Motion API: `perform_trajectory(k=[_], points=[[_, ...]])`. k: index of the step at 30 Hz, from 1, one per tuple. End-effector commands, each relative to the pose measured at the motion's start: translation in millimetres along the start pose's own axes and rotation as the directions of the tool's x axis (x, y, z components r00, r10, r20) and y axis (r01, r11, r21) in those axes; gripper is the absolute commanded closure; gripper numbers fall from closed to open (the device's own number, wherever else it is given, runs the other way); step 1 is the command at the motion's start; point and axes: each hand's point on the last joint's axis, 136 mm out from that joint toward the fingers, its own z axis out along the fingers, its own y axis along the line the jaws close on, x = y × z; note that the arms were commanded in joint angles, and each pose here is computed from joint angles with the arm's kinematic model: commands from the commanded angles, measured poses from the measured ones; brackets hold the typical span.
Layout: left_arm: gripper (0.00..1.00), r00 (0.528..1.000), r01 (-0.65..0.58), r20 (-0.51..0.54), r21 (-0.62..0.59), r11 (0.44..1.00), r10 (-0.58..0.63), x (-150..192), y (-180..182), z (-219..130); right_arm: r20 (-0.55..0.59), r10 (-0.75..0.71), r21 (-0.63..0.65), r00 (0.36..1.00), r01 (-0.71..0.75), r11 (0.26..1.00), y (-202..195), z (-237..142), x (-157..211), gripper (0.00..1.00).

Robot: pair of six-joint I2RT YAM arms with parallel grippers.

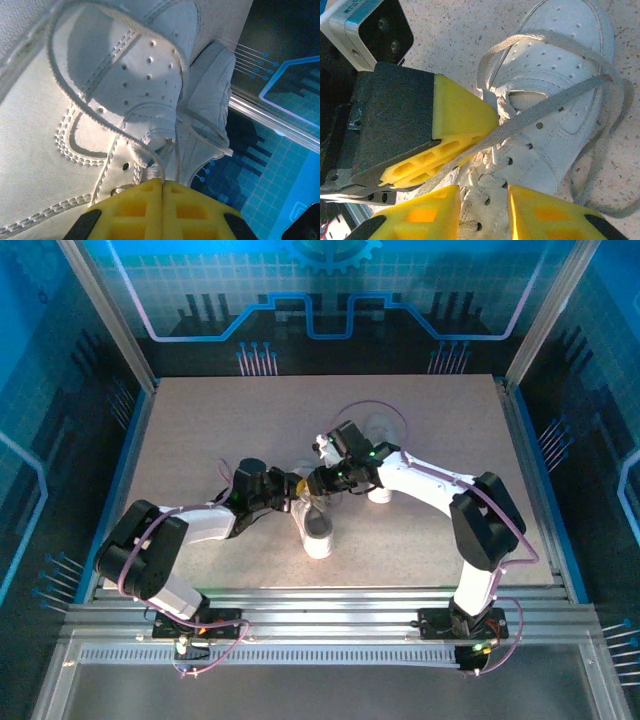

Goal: Tie the shoes

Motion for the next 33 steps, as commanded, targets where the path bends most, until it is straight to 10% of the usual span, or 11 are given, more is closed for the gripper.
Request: perform_trajectory(k=[1, 11, 20, 33], points=[[1.0, 0.999, -0.011, -0.04, 0.046, 0.999, 0.012, 11.9, -16.2, -1.0, 0.008, -0.004, -0.017, 1.0, 0.004, 1.0, 0.2, 1.1, -9.7, 0.7], [1.0, 0.998, -0.017, -0.054, 0.049, 0.999, 0.02, 16.9, -19.0, 0.7, -0.018, -0.011, -0.021, 1.0, 0.011, 1.0, -2.8, 11.2, -11.7, 0.71], [1.0, 0.991, -0.075, -0.104, 0.045, 0.996, 0.079, 24.7, -14.8, 1.0, 0.03, -0.082, -0.002, 0.996, 0.082, 0.997, -2.6, -6.4, -23.0, 1.0], [0.56, 0.962, -0.265, -0.076, -0.003, 0.964, 0.264, 12.7, -4.9, -21.0, -0.007, -0.132, 0.038, 0.991, 0.132, 0.991, -4.7, -55.4, -4.6, 1.0]])
